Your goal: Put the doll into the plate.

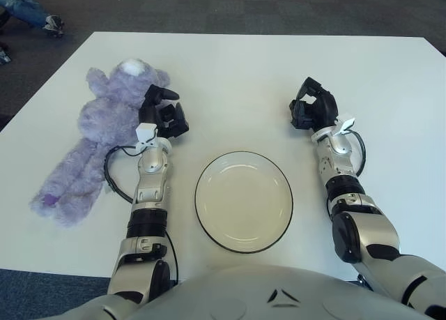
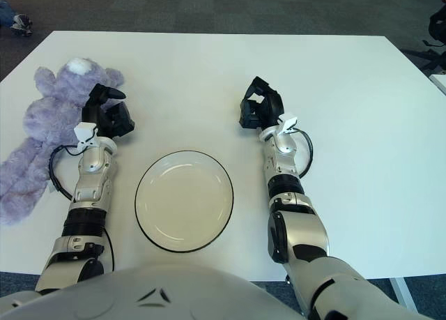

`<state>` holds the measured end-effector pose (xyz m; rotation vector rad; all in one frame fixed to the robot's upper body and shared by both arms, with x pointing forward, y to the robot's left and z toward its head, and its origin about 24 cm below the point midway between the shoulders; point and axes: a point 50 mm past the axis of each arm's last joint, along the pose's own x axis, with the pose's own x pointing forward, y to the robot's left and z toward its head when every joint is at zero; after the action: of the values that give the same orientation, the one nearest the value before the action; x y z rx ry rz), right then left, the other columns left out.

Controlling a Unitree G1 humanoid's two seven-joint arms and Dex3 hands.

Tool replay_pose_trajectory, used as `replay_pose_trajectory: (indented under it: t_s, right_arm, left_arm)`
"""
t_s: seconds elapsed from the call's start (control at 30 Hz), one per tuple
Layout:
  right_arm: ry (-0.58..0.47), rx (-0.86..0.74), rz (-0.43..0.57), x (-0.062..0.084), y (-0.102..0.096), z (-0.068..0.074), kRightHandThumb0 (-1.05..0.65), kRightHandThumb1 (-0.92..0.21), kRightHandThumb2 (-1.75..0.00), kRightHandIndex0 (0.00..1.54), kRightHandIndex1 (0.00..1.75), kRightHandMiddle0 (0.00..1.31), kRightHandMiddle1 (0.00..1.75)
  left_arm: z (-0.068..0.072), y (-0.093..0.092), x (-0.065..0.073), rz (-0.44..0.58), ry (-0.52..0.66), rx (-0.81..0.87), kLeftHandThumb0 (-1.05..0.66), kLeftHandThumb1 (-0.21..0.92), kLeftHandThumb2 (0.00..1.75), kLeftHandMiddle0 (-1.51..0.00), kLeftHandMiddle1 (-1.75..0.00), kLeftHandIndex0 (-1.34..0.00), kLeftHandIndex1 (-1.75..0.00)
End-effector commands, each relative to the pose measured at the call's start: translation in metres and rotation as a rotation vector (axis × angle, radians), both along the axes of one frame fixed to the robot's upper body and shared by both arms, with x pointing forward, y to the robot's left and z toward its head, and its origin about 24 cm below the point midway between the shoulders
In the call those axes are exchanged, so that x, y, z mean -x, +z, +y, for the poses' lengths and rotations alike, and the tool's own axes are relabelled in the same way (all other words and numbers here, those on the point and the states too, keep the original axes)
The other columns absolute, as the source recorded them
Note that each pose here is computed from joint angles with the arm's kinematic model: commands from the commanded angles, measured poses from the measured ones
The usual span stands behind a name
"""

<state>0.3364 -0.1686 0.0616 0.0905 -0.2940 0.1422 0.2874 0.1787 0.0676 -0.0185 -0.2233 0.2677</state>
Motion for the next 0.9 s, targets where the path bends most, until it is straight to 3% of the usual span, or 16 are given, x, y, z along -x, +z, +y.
replay_pose_trajectory:
  t_s: [0.0, 0.87]
  right_arm:
    - [-0.024, -0.002, 0.039, 0.011, -0.017, -0.002, -0.52, -0.24, -1.41, 1.32, 1.75, 0.68, 1.75]
    - [-0.068, 0.075, -0.046, 0.021, -0.005, -0.002, -0.49, -0.31, -1.32, 1.31, 1.75, 0.62, 1.75]
  left_arm:
    - [0.004, -0.015, 0.007, 0.053, 0.006, -0.007, -0.44, 0.43, 1.18, -1.14, -1.75, -0.52, -1.75]
    - [0.001, -0.001, 0.015, -0.004, -0.012, -0.008, -0.43, 0.47, 1.13, -1.13, -1.75, -0.49, -1.75]
